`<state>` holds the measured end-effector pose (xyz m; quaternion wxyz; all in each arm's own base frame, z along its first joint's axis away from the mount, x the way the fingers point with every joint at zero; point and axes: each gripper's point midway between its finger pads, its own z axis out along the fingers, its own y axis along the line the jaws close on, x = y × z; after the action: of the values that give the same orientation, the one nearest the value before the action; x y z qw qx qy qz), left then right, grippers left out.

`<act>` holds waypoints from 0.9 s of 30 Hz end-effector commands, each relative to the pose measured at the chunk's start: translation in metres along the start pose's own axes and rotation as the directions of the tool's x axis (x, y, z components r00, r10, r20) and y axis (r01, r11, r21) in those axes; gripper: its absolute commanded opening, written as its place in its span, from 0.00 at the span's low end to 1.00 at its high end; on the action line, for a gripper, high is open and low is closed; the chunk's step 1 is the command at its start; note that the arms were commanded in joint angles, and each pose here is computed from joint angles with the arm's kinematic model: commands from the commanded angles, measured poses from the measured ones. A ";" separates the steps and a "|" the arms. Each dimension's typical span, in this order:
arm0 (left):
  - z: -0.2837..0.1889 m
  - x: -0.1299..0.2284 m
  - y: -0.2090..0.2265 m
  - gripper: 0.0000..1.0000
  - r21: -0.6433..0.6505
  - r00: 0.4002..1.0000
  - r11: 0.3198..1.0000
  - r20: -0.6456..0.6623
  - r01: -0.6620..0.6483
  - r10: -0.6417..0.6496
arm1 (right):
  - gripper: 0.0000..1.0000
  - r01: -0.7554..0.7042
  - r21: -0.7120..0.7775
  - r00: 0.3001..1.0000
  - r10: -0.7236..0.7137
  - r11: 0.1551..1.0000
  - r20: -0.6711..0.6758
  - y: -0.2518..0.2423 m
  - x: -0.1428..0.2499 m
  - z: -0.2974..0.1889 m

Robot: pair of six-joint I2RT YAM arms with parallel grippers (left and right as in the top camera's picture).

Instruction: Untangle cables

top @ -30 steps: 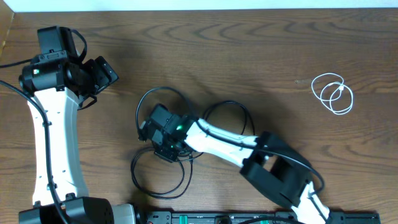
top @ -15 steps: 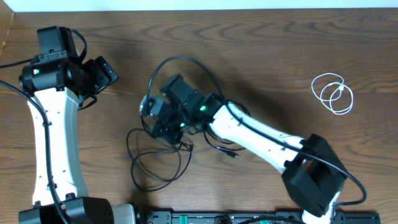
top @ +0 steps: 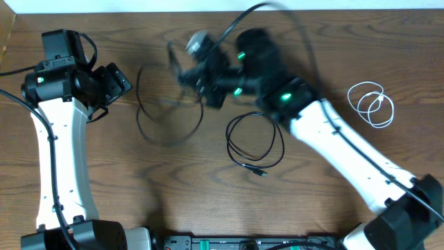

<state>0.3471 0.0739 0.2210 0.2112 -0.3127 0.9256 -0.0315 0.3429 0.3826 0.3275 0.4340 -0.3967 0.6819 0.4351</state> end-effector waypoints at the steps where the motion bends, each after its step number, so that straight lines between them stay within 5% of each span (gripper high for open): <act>1: 0.002 0.001 0.004 0.93 -0.016 1.000 1.000 -0.004 0.011 -0.011 | 0.01 -0.079 0.092 0.992 0.069 0.993 0.103 -0.035 -0.032 -0.035; 10: 0.002 0.001 0.004 0.93 -0.017 1.000 1.000 -0.003 0.011 -0.011 | 0.01 -0.247 0.441 0.967 0.194 0.863 0.163 -0.156 -0.015 -0.119; 16: 0.002 0.001 0.004 0.94 -0.017 1.000 1.000 -0.003 0.011 -0.011 | 0.01 -0.345 0.696 0.927 0.342 0.630 0.150 -0.219 0.039 -0.182; 19: 0.002 0.001 0.004 0.93 -0.017 1.000 1.000 -0.003 0.011 -0.011 | 0.01 -0.373 0.791 0.875 0.468 0.485 0.125 -0.241 0.087 -0.214; 27: 0.002 0.001 0.004 0.93 -0.017 1.000 1.000 -0.003 0.011 -0.011 | 0.01 -0.417 0.858 0.670 0.739 0.301 0.066 -0.256 0.191 -0.245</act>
<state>0.3472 0.0739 0.2210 0.2114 -0.3128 0.9255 -0.0316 0.4608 0.0636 0.1757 0.2905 0.0347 0.9462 0.1380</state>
